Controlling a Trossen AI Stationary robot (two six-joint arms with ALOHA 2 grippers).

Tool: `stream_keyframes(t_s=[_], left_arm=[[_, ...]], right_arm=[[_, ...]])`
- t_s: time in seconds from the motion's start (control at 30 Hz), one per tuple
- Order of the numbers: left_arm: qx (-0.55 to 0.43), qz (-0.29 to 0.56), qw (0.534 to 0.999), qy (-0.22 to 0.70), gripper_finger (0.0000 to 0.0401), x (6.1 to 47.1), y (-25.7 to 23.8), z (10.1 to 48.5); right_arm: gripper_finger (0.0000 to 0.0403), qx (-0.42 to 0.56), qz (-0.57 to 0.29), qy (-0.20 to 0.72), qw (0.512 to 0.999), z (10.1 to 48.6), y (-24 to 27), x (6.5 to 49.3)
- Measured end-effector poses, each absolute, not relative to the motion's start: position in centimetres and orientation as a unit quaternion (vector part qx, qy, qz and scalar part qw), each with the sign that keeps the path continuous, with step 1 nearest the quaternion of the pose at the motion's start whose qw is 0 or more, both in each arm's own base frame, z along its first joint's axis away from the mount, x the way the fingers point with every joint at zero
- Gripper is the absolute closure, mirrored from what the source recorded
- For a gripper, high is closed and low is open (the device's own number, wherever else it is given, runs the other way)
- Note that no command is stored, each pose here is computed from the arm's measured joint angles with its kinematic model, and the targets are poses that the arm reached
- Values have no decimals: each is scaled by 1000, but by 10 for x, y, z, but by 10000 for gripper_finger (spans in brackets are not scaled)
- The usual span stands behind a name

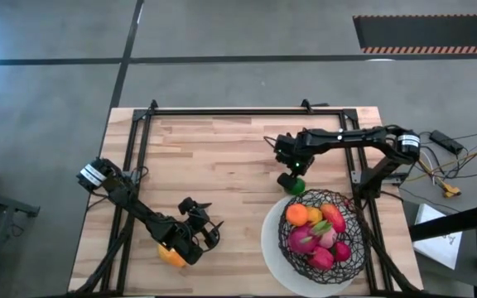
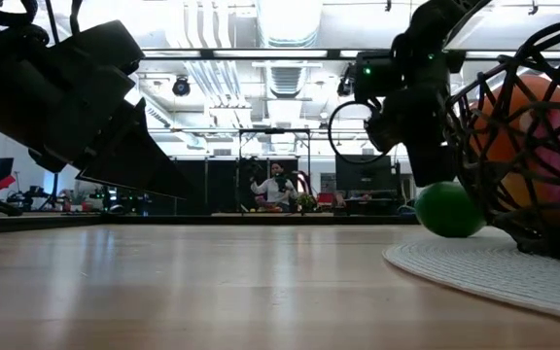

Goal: Build produce basket
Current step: Put the green lime into the black wire basket

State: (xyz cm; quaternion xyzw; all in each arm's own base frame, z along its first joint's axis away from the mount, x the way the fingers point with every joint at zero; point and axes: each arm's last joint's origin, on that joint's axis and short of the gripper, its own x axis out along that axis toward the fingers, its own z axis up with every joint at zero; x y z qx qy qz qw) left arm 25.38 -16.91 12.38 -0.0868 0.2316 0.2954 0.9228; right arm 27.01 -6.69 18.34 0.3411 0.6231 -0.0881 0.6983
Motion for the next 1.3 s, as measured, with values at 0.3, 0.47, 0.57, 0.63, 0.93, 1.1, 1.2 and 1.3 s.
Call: stream_keyframes(t_s=[0.3, 0.47, 0.57, 0.63, 0.93, 1.1, 1.2, 1.3], left_arm=[[-86, 296, 923, 232, 40, 253, -169, 123], [-86, 296, 923, 232, 40, 253, -169, 123], [-86, 296, 923, 232, 40, 253, -169, 123], [-86, 296, 923, 232, 40, 253, -169, 123], [-86, 296, 923, 232, 40, 253, -169, 123], [-86, 296, 923, 232, 40, 253, -169, 123], [-86, 296, 923, 232, 40, 253, -169, 123], [-86, 296, 923, 232, 40, 253, -169, 123]], right_arm=[[77, 201, -44, 655, 727, 182, -37, 274], [77, 155, -22, 659, 736, 181, -30, 276], [77, 138, -22, 661, 737, 179, -31, 277], [77, 126, -19, 664, 737, 176, -32, 278], [123, 111, -18, 668, 735, 163, -33, 287], [156, 108, -19, 663, 740, 171, -34, 289], [156, 88, -40, 643, 760, 184, -35, 296], [157, 60, -64, 634, 769, 198, -35, 300]])
